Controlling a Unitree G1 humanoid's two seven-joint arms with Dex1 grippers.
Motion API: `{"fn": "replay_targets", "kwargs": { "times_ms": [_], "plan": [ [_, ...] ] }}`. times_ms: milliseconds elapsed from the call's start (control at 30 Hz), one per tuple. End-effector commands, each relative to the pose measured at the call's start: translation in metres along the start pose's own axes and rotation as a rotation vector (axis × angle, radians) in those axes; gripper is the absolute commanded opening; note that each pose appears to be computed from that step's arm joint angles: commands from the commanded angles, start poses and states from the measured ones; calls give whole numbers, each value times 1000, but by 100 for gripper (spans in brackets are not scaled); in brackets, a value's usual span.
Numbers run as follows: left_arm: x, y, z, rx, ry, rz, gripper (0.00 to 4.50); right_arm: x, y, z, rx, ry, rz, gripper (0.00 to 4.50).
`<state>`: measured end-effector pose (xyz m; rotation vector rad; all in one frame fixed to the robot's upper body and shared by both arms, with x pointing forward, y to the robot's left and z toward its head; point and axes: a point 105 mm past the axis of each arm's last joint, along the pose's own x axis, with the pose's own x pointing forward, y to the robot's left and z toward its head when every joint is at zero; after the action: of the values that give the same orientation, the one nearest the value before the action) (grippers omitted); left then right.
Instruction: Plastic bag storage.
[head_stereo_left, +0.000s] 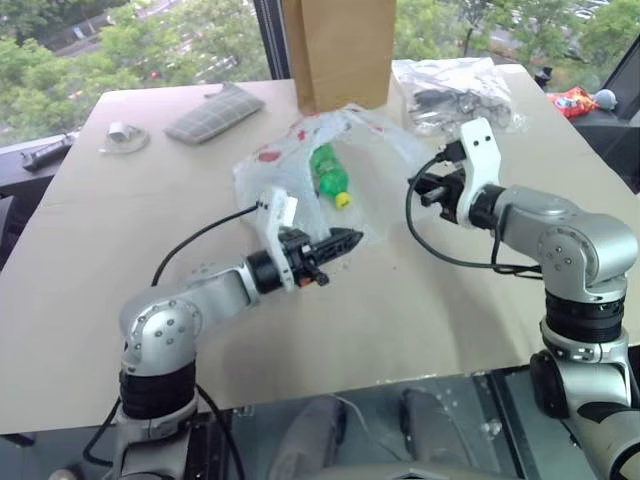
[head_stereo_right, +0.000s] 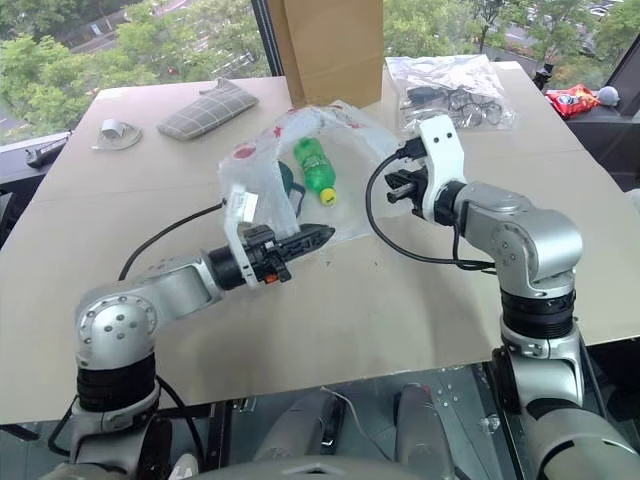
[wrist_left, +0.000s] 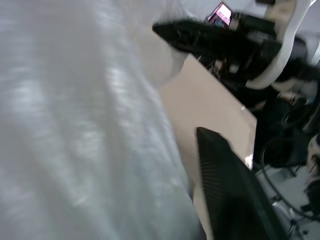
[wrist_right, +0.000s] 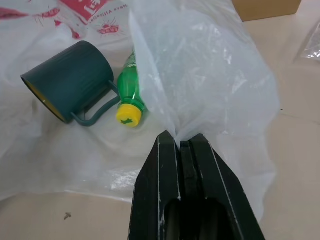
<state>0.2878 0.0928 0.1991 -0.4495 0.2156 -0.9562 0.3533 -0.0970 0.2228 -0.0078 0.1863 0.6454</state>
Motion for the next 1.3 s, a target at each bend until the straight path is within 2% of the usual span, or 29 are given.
{"fn": "replay_targets", "kwargs": {
  "times_ms": [33, 133, 200, 300, 400, 600, 867, 967, 1033, 1133, 1300],
  "plan": [
    [-20, -24, 84, -71, -259, -195, 7, -20, -4, 62, 108, -240, 90, 0],
    [-40, -39, 163, -90, -440, -299, 7, -46, -8, 124, 217, -463, 231, 0],
    [-46, -38, 200, -67, -512, -278, 7, -65, -9, 164, 233, -579, 297, 0],
    [-46, -30, 237, -34, -578, -215, 7, -85, -15, 207, 239, -682, 329, 0],
    [-35, -21, 258, 21, -582, -149, 7, -97, -24, 235, 210, -716, 305, 0],
    [-2, -21, 257, 52, -517, -193, 7, -117, -41, 238, 121, -690, 217, 0],
    [-6, -36, 260, 49, -520, -262, 7, -145, -46, 226, 81, -701, 142, 0],
    [-5, -42, 242, 78, -440, -270, 7, -147, -44, 212, 90, -671, 139, 0],
    [-4, -40, 217, 114, -347, -258, 7, -147, -41, 195, 110, -635, 153, 0],
    [-2, -20, 162, 124, -217, -164, 7, -123, -32, 119, 160, -462, 148, 0],
    [-3, 6, 96, 108, -117, -49, 7, -98, -16, 18, 221, -227, 85, 0]
  ]
}}
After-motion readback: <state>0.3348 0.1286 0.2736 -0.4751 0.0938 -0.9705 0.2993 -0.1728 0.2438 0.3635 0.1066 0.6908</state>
